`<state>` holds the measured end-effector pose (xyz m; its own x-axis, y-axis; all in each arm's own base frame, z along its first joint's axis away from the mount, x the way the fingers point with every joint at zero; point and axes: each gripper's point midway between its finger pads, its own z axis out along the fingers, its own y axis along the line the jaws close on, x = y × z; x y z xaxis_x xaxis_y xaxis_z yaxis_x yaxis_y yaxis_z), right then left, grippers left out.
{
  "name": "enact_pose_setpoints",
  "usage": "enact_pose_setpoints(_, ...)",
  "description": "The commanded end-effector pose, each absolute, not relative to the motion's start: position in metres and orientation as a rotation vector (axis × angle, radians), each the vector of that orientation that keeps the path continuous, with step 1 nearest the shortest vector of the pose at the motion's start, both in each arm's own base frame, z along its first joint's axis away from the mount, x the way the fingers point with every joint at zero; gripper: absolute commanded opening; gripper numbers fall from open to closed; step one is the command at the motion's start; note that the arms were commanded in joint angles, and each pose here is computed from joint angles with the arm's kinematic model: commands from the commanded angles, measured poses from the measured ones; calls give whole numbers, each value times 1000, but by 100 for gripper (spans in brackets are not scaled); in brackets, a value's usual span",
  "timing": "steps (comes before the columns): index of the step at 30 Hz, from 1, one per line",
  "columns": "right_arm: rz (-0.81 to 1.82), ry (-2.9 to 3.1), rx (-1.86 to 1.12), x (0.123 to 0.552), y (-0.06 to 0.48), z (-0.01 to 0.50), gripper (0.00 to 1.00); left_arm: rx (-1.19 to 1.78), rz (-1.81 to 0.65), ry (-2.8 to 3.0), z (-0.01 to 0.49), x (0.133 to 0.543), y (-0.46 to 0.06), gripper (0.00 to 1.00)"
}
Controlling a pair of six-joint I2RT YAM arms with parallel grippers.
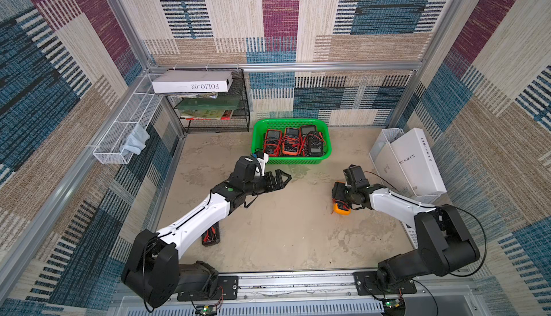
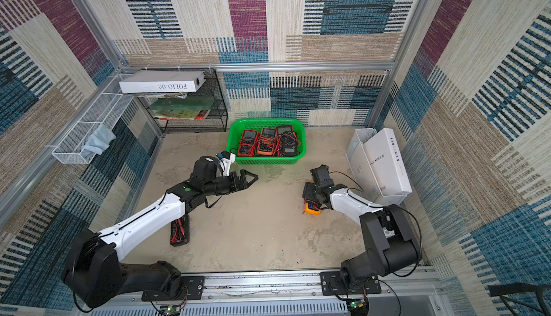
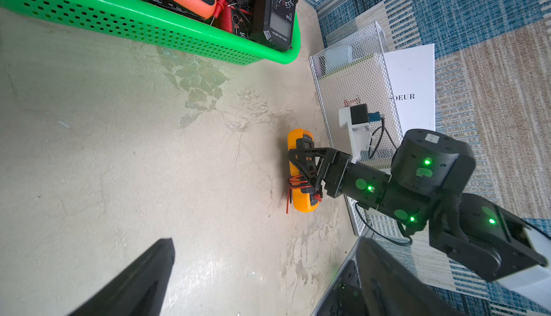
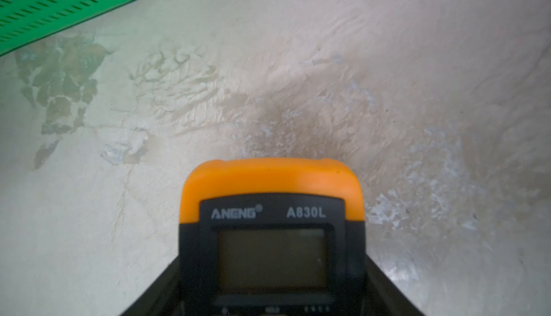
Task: Put the multimeter into the basket
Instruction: Pick up the multimeter from the center of the board.
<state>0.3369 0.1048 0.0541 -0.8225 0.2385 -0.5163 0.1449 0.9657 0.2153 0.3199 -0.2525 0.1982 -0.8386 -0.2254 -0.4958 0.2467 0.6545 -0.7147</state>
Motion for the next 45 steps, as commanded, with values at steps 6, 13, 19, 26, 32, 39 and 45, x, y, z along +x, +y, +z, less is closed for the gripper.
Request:
enact_pose_setpoints(6, 296, 2487, 202, 346, 130, 85, 65, 32, -1057, 2306, 197, 319, -246, 100)
enact_pose_setpoints(13, 353, 2434, 126, 353, 156, 118, 65, 31, -999, 2309, 195, 319, -239, 100)
enact_pose_setpoints(19, 388, 2396, 66, 358, 177, 142, 65, 17, -940, 2310, 195, 319, -230, 100)
enact_pose_setpoints(26, 426, 2349, -1, 370, 203, 170, 65, -2, -868, 2301, 197, 320, -219, 100)
enact_pose_setpoints(32, 449, 2304, -64, 388, 229, 194, 65, -3, -814, 2295, 198, 319, -212, 100)
enact_pose_setpoints(39, 444, 2247, -116, 419, 253, 217, 65, -8, -777, 2291, 199, 319, -206, 100)
enact_pose_setpoints(45, 371, 2216, -139, 452, 265, 225, 65, -21, -752, 2293, 197, 318, -201, 100)
